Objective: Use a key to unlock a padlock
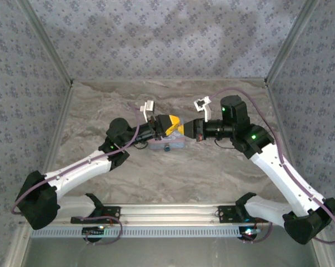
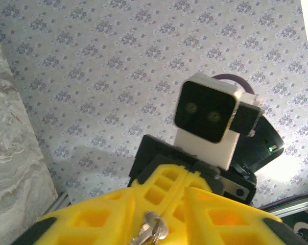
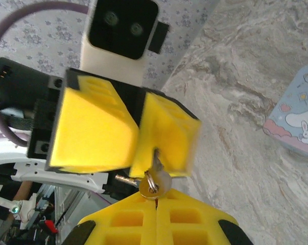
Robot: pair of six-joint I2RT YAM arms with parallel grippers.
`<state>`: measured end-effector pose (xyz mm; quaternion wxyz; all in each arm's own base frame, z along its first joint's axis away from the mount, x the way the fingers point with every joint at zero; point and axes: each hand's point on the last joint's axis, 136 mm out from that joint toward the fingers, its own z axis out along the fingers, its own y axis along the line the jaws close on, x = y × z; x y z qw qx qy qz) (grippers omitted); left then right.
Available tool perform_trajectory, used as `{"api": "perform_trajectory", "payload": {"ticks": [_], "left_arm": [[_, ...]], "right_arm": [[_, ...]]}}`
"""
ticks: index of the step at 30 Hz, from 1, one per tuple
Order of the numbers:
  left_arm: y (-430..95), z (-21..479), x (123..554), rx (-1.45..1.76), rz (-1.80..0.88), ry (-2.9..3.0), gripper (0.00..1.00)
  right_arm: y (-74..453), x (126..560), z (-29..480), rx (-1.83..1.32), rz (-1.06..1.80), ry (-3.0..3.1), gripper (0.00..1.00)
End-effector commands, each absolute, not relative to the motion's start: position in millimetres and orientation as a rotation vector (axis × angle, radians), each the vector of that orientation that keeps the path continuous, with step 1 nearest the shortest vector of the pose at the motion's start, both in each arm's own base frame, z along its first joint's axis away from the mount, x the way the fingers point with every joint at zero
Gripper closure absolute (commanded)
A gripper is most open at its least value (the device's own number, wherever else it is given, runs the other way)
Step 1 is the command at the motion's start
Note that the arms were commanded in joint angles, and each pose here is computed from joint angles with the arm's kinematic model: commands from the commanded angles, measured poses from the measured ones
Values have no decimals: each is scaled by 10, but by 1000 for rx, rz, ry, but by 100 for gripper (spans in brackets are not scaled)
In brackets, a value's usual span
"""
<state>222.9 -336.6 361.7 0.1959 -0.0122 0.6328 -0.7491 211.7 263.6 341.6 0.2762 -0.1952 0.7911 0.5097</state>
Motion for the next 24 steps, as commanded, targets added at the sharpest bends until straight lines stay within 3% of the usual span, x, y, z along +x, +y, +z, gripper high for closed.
{"api": "perform_trajectory", "payload": {"ticks": [1, 9, 13, 18, 24], "left_arm": [[-3277, 3786, 2189, 5, -2093, 1696, 78], [-3282, 3781, 2183, 13, -2084, 1707, 99], [-3277, 3738, 2192, 18, -2043, 1738, 100], [-3209, 3647, 2177, 99, -1816, 1869, 100], [-3012, 3473, 2197, 269, -1385, 2063, 100]], "right_arm": [[2623, 2009, 3349, -563, 1378, 2144, 100], [2611, 2018, 3329, -564, 1365, 2144, 100], [2589, 2014, 3294, -564, 1349, 2157, 98], [2416, 2005, 3153, -510, 1271, 2212, 55], [2003, 2224, 2993, -273, 1083, 2202, 49]]}}
